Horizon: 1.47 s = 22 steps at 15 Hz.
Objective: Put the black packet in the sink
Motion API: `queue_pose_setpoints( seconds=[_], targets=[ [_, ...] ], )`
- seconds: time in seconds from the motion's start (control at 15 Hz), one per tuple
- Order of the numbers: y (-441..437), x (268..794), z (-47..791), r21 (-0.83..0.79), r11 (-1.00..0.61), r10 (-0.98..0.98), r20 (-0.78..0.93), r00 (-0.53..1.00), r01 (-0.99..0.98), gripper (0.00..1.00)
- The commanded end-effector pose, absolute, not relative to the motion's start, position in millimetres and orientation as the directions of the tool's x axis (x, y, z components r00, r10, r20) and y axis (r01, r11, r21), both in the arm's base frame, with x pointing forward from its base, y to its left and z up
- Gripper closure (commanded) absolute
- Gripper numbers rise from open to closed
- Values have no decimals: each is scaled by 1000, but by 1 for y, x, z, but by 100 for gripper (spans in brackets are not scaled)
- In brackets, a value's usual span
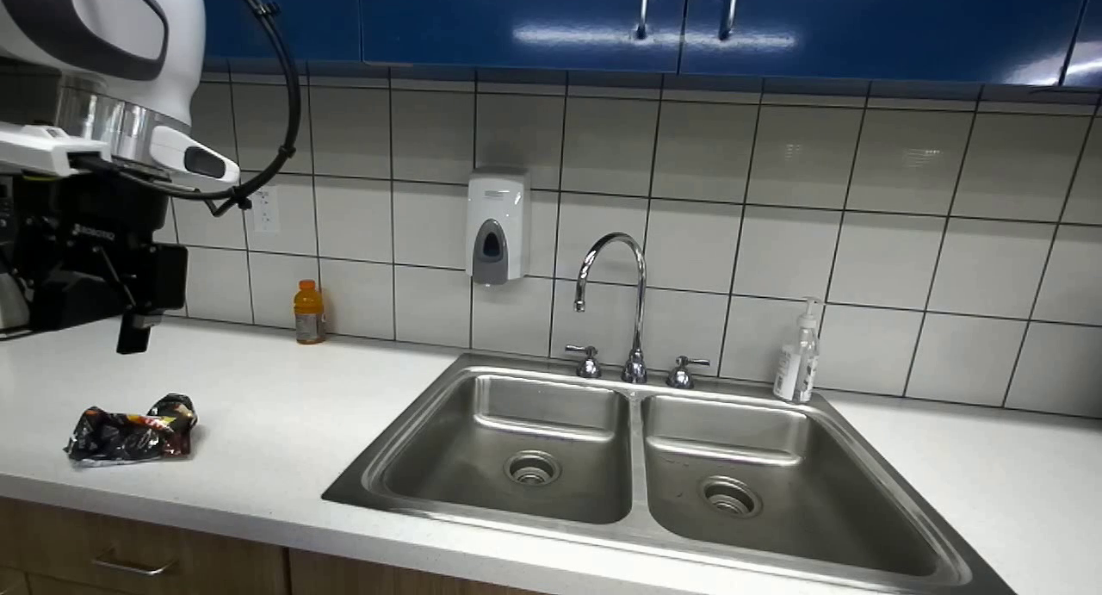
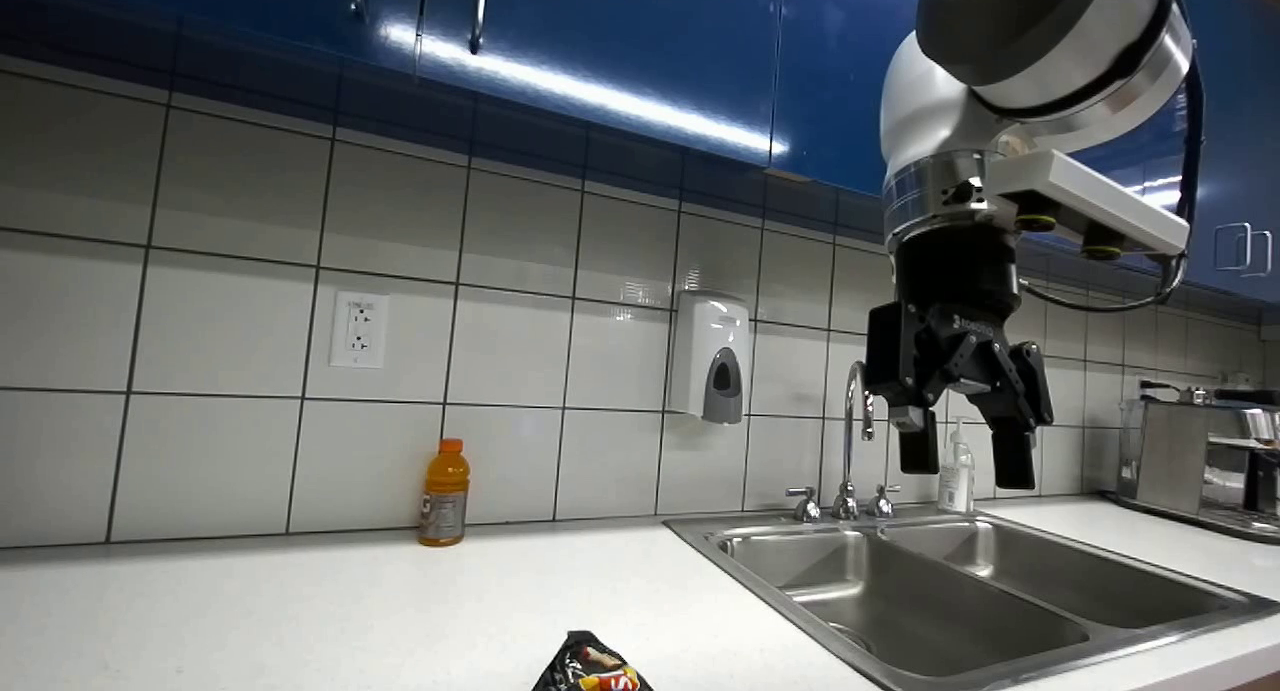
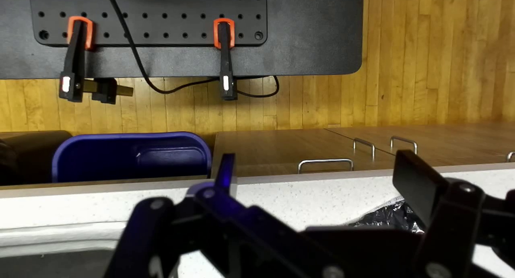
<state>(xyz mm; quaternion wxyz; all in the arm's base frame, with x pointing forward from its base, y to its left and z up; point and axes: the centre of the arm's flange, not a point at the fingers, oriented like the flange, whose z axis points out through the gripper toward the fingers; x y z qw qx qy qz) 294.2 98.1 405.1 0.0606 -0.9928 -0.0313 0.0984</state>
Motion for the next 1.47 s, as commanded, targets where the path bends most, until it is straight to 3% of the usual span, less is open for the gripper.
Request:
queue_pose_setpoints(
  seconds=[0.0,1.4],
  targets=[
    [98,294,405,-127,-991,74,-192,979,50,0],
    [126,380,357,-126,-974,196,-73,978,185,0]
  ],
)
